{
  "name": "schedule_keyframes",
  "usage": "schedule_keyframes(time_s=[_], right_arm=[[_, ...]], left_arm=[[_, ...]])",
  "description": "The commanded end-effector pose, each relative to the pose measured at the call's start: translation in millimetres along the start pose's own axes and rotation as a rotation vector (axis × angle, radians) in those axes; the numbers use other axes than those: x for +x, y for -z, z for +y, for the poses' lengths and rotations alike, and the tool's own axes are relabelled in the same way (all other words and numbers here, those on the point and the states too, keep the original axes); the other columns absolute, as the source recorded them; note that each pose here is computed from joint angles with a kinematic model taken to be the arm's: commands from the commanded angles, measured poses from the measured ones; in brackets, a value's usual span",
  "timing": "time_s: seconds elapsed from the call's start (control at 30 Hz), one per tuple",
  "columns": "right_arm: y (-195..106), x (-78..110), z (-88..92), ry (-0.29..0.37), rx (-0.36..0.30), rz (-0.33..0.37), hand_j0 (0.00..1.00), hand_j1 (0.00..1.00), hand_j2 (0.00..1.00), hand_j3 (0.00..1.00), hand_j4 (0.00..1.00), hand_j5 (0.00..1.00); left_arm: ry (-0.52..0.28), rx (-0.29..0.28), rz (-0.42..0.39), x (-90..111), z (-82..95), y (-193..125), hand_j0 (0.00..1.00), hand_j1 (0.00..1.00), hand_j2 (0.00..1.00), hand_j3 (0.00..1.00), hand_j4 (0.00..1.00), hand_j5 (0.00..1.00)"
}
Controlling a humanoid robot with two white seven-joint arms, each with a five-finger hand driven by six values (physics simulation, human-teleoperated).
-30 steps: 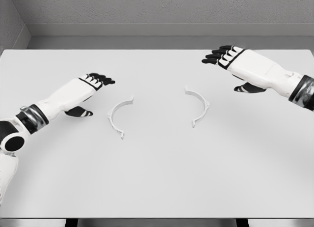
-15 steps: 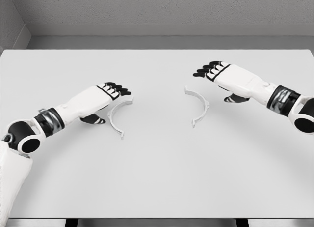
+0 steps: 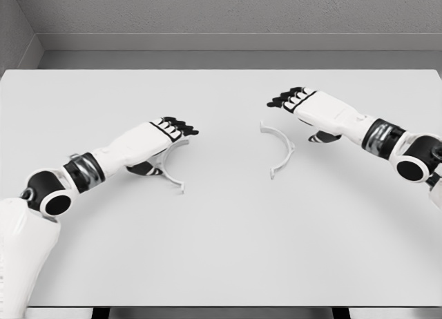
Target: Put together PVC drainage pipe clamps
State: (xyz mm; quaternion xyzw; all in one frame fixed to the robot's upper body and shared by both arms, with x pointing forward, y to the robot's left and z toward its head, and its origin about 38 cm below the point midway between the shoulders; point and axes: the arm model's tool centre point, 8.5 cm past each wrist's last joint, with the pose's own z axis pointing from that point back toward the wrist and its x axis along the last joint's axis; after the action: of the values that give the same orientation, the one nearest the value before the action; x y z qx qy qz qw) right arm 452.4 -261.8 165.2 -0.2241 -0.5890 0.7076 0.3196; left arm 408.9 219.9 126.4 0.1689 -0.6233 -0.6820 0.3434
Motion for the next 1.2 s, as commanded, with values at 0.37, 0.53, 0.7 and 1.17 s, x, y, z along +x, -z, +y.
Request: schedule_keyframes(time_s=[0.37,0.53,0.7,1.17], right_arm=[[9,3.9,12.3,0.016,0.026,-0.008,1.00,1.00,1.00,1.00,1.00,1.00],[11,-0.5,13.8,0.022,0.029,0.006,1.00,1.00,1.00,1.00,1.00,1.00],[17,1.2,15.9,0.024,0.028,0.004,1.00,1.00,1.00,1.00,1.00,1.00],[22,6.4,18.3,0.024,0.035,-0.011,1.00,1.00,1.00,1.00,1.00,1.00]], left_arm=[[-0.022,0.024,-0.022,9,1.3,10,1.00,1.00,1.00,1.00,1.00,1.00],[-0.019,0.043,0.020,-5,8.5,-2,1.00,1.00,1.00,1.00,1.00,1.00],[-0.012,0.047,0.070,-23,13.3,-18,1.00,1.00,1.00,1.00,1.00,1.00],[-0.023,0.040,0.089,-31,12.0,-19,1.00,1.00,1.00,1.00,1.00,1.00]])
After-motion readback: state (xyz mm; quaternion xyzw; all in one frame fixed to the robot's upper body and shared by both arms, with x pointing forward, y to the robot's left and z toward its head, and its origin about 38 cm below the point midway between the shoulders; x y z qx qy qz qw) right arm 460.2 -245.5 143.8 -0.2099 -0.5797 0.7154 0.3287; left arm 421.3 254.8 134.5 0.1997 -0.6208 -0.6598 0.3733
